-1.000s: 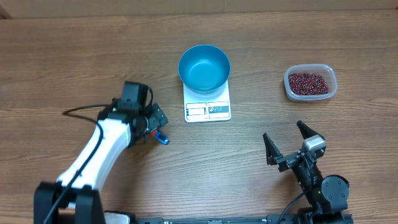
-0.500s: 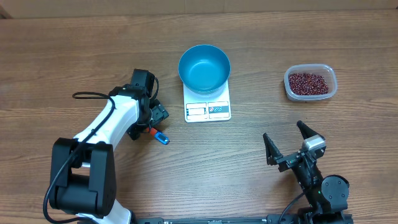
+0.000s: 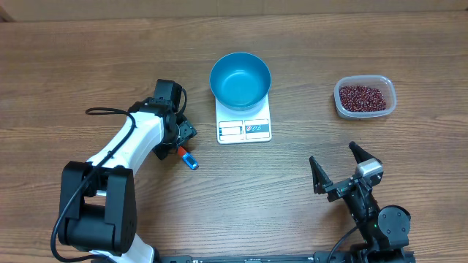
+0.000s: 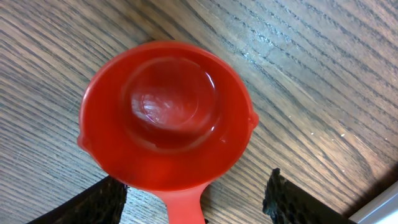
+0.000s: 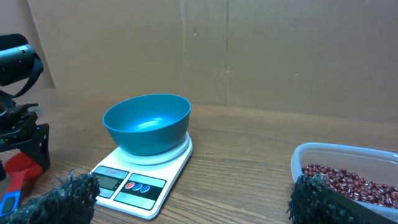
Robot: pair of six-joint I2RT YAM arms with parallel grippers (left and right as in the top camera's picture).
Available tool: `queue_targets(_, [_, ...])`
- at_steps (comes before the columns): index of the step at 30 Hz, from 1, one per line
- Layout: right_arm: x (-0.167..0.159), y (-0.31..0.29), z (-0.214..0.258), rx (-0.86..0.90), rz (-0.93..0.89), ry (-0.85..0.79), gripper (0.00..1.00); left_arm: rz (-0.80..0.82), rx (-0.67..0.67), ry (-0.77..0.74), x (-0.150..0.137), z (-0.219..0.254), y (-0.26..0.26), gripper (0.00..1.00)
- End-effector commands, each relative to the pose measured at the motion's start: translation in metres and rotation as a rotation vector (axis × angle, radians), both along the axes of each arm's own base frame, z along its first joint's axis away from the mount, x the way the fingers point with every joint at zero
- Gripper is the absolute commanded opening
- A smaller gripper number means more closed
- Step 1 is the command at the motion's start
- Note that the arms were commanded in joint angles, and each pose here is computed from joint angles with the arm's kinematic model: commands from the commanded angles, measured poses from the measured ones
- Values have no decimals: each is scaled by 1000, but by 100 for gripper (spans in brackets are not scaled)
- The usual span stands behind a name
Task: Scoop item into bowl and weigh 150g on scale
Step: 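Reach the left gripper down over the red scoop handle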
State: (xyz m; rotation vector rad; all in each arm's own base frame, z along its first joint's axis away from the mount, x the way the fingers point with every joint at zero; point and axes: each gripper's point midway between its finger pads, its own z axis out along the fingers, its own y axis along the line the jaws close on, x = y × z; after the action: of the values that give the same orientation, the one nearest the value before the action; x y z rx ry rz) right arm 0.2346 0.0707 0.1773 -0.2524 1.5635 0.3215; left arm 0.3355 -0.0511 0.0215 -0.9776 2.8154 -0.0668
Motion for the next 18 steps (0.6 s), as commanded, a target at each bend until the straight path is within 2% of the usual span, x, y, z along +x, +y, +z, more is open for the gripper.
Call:
queue_targets(1, [1,-2,-2,7,-14,-3,100,0,6,-10,5,1,-2,73])
queue_targets(18, [1,-2,-2,7,-13,-2,100,-55,6,11,-3,-2,-17,70])
